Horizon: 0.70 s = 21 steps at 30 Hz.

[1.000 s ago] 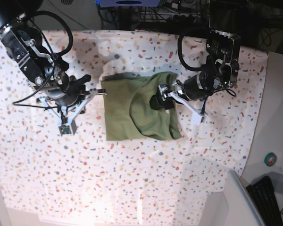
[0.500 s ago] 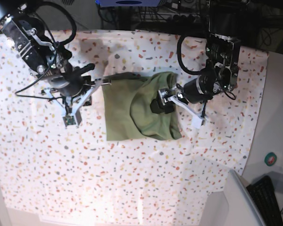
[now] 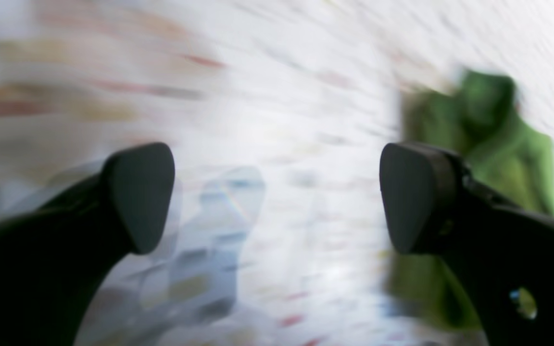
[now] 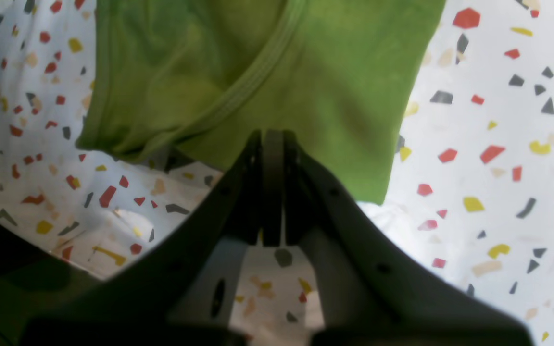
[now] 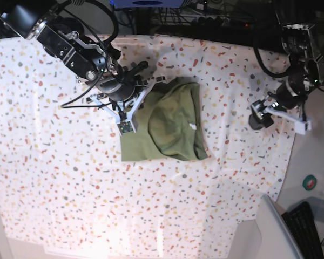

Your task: Layout the t-shirt on the table in an organized manner, then fold the t-shirt properly

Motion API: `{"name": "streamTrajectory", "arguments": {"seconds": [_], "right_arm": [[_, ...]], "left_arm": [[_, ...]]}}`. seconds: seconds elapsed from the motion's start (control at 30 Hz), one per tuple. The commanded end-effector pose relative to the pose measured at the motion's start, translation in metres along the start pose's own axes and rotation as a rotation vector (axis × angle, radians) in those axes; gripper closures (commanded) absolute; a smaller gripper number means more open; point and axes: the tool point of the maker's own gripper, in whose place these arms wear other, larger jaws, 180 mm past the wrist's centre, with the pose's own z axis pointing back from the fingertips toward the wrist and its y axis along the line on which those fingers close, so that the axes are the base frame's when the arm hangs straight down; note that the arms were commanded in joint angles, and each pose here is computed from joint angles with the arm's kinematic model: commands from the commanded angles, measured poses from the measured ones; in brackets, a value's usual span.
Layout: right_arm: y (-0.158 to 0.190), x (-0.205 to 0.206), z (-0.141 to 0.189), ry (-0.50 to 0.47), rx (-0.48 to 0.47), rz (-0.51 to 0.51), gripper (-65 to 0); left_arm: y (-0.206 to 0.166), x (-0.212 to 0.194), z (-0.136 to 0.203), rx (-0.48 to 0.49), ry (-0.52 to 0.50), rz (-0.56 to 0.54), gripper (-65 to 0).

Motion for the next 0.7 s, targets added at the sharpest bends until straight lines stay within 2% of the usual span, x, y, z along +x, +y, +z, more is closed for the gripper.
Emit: {"name": "streamTrajectory", "arguments": {"seconds": [0.0, 0.07, 0.3, 0.4, 0.53, 0.67], "right_arm": [[0.002, 0.013, 0.001, -0.043, 0.006, 0.009, 0.0], [0.007, 0.012, -0.002, -0.036, 0.012, -0.001, 0.0], [0.026, 0.01, -0.023, 0.001, 0.022, 0.045, 0.0], [0.03, 0.013, -0.034, 0.016, 0.013, 0.047, 0.0], [0.03, 0.019, -0.046, 0.027, -0.005, 0.047, 0.0], [0.028, 0.032, -0.04, -0.002, 0.0, 0.05, 0.0]], "left_arm": [[0.007, 0.011, 0.008, 0.006, -0.031, -0.004, -65.0], [0.033, 0.012, 0.021, 0.058, -0.04, 0.008, -64.0], [0.064, 0.009, 0.045, 0.093, -0.066, 0.012, -21.7], [0.063, 0.008, 0.045, 0.091, -0.064, 0.014, -11.0], [0.057, 0.004, 0.043, 0.078, -0.044, 0.004, -6.6], [0.015, -0.014, 0.03, -0.007, 0.056, -0.091, -6.3]]}}
